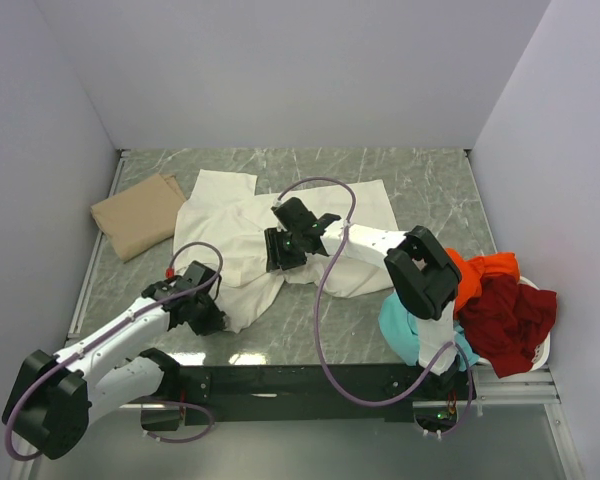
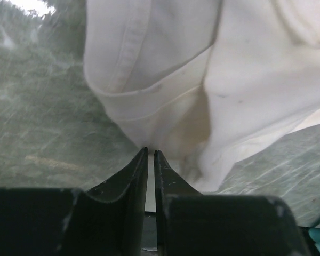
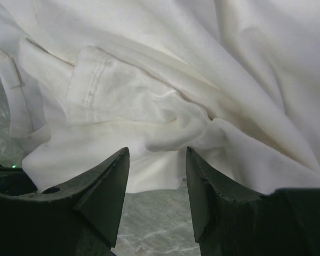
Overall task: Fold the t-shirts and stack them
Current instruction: Fold the tshirt
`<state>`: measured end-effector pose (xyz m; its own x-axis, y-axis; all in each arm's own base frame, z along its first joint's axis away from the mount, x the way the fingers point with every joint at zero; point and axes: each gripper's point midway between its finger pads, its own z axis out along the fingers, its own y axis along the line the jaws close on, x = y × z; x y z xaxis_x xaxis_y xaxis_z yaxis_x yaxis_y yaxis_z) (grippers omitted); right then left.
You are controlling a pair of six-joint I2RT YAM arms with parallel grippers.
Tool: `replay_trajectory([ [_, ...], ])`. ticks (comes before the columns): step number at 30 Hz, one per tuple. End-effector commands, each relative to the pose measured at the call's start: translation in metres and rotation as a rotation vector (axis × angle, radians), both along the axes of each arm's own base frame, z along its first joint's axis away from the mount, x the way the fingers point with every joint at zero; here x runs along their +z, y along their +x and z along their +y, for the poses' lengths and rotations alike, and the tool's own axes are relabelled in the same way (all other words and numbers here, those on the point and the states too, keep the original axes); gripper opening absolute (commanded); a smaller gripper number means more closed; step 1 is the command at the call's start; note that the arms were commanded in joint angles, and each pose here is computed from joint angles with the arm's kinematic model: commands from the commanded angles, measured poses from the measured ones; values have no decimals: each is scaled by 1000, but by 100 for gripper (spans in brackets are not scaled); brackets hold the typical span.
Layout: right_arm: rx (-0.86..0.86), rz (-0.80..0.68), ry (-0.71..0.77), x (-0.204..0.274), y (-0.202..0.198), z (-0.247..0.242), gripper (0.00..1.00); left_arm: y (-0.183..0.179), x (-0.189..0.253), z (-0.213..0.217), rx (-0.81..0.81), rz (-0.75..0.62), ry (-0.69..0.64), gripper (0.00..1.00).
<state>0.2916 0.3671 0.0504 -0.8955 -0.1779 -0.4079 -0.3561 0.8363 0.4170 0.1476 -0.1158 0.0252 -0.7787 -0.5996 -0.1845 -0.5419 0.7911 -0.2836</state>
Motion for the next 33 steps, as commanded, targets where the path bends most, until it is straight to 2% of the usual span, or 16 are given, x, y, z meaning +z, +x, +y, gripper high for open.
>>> replay_trajectory([
  [1, 3, -33, 33, 12, 6, 10, 54, -14, -5, 3, 8, 49, 13, 15],
  [9, 6, -31, 42, 16, 5, 10, 54, -14, 16, 4, 27, 5, -8, 15],
  [16, 23, -62, 67, 46, 1, 10, 54, 32, 82, -8, 26, -169, -26, 16],
  [18, 31, -77, 71, 53, -1, 10, 54, 48, 83, -4, 21, -182, 29, 15],
  [23, 39, -67, 68, 45, -10, 13, 54, 91, 69, 9, -2, -189, 98, 14],
  [24, 42, -67, 68, 39, -10, 15, 54, 107, 68, 12, 20, -218, 78, 14],
  [29, 64, -31, 47, 13, -21, 21, 54, 122, 21, 17, 4, -129, 103, 11],
  [33, 92, -8, 23, 1, -33, 24, 54, 123, -4, 19, 30, -83, 49, 9],
])
